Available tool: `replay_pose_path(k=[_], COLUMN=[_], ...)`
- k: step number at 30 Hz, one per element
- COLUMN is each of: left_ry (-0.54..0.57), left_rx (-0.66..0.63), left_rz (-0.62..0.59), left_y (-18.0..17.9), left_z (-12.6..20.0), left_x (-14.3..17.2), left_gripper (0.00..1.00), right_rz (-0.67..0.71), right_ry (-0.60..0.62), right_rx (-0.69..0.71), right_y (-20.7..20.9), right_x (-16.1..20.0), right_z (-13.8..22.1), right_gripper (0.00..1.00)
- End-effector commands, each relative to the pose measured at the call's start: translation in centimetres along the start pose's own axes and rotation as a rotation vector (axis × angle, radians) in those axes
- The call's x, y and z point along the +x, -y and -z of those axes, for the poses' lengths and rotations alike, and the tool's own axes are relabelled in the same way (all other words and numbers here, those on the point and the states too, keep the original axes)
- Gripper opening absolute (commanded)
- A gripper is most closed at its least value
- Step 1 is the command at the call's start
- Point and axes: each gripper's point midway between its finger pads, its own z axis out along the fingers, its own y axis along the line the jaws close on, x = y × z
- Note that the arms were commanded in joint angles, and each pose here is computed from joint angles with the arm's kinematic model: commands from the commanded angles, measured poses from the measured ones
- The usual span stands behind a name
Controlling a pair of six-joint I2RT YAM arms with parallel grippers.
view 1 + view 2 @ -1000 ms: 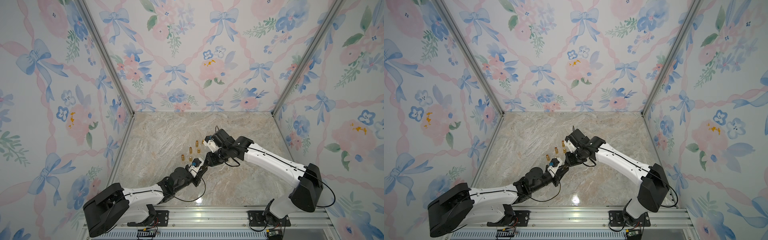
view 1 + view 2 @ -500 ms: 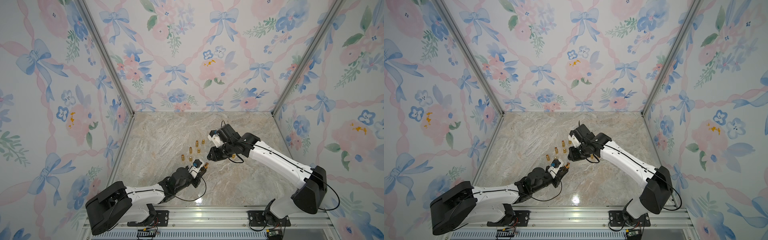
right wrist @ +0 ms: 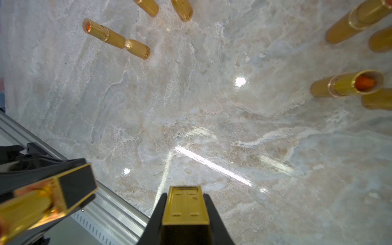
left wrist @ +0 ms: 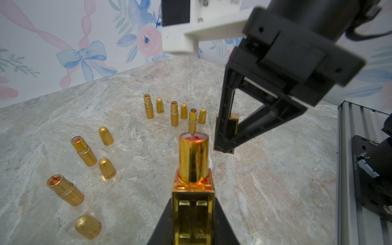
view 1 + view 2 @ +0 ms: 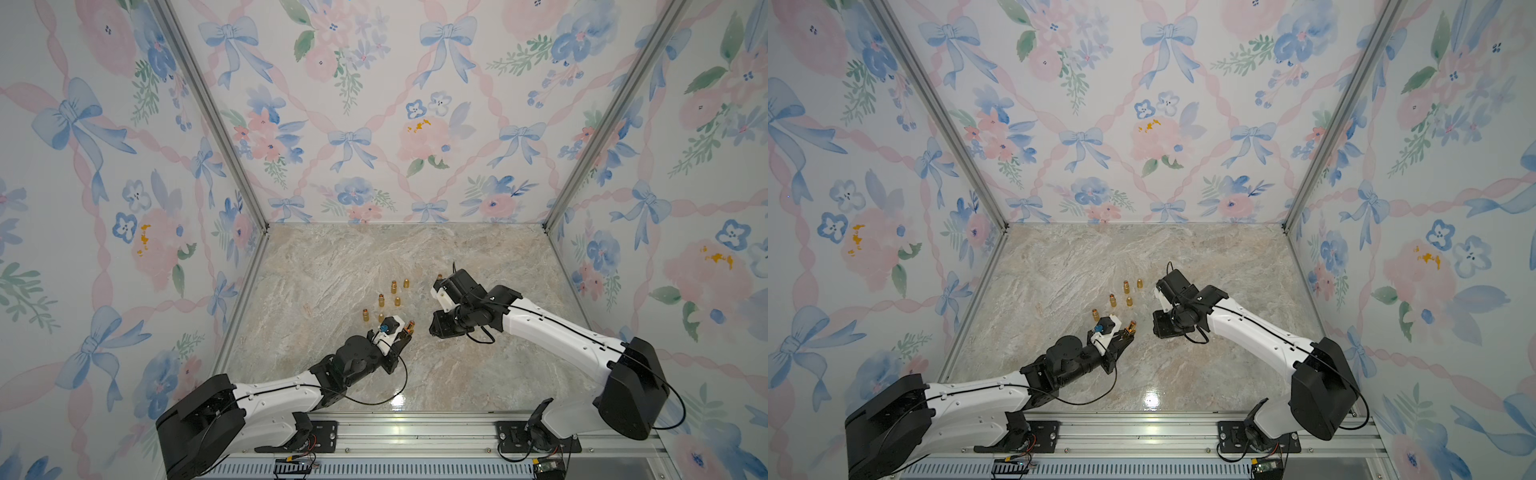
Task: Open the lipstick cap
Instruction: Open the cover of the lipstick, then place the cover at the center of the board.
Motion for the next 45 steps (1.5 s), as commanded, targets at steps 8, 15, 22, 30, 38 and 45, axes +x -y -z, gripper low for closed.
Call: replay_pose_path(k=[8,15,22,30,38,45], left_ry=[0.022,0.023,0.022,0.022,0.026,0.013], left_rx=[-0.018,-0.028,-0.041,-0.052,-0.056,-0.04], left_rz=[0.022,0.018,0.018,0.017,0.003,-0.027], left_y=[-0.4,-0.5,-0.8,-1.0,-1.0,-0.6], left_z=[1.0,1.1,1.2,1.2,1.0,0.1], left_x=[0.0,0.1,0.2,0.2,-0.1,-0.4], left_gripper=[0.0,0.0,0.0,0.0,0.0,0.0], right_rz=[0.039,0.041,0.042,0.047,0.036,0.027], right_ry=[0.049,0.061,0.068,0.08,0.161,0.154], right_rx=[0.17,0.208,0.244,0.252,0.215,0.096], right_y=[1.5,1.9,2.5,2.7,1.4,0.1], right_x=[1.2,1.8,2.6,2.9,0.2,-0.9], right_z=[-5.2,-7.1,-8.2,-8.5,-3.5,2.6], right_gripper=[0.24,0.26,0.28,0.38,0.5,0.61])
